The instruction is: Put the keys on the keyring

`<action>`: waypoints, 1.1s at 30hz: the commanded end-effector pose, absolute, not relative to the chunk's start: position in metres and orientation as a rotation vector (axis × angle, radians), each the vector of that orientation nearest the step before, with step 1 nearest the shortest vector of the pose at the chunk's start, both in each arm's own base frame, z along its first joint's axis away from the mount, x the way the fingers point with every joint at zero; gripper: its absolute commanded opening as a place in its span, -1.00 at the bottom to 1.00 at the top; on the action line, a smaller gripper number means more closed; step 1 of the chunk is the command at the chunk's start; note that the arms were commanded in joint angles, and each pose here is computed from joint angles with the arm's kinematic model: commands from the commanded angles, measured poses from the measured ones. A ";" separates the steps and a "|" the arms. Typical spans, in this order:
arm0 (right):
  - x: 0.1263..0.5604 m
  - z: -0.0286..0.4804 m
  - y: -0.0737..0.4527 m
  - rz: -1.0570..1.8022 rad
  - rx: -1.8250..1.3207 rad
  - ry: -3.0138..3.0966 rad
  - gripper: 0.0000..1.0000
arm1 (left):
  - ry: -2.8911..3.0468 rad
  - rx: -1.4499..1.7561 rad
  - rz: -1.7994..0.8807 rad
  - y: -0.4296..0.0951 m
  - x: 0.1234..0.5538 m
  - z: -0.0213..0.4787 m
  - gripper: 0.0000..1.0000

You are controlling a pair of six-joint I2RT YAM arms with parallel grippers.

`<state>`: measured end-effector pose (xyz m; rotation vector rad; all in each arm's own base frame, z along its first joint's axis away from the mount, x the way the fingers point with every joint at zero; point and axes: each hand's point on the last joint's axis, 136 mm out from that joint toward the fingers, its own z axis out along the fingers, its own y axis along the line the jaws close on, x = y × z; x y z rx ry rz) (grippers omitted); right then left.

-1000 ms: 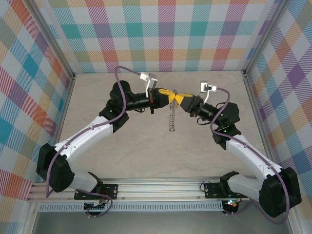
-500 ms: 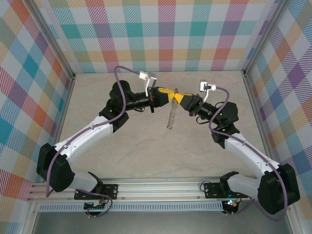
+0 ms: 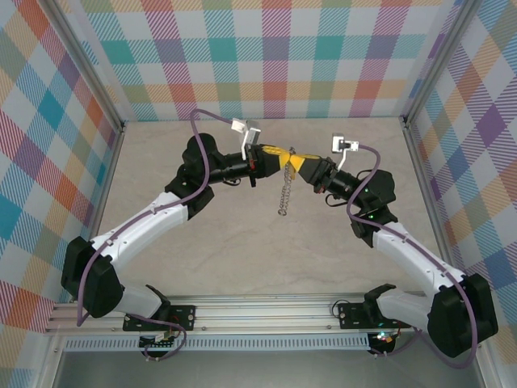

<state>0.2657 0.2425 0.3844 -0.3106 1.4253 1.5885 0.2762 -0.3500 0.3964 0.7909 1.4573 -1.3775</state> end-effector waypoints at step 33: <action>0.268 0.361 0.232 1.412 -0.390 1.597 -1.00 | 1.526 0.722 -1.258 -0.346 0.293 0.392 -0.24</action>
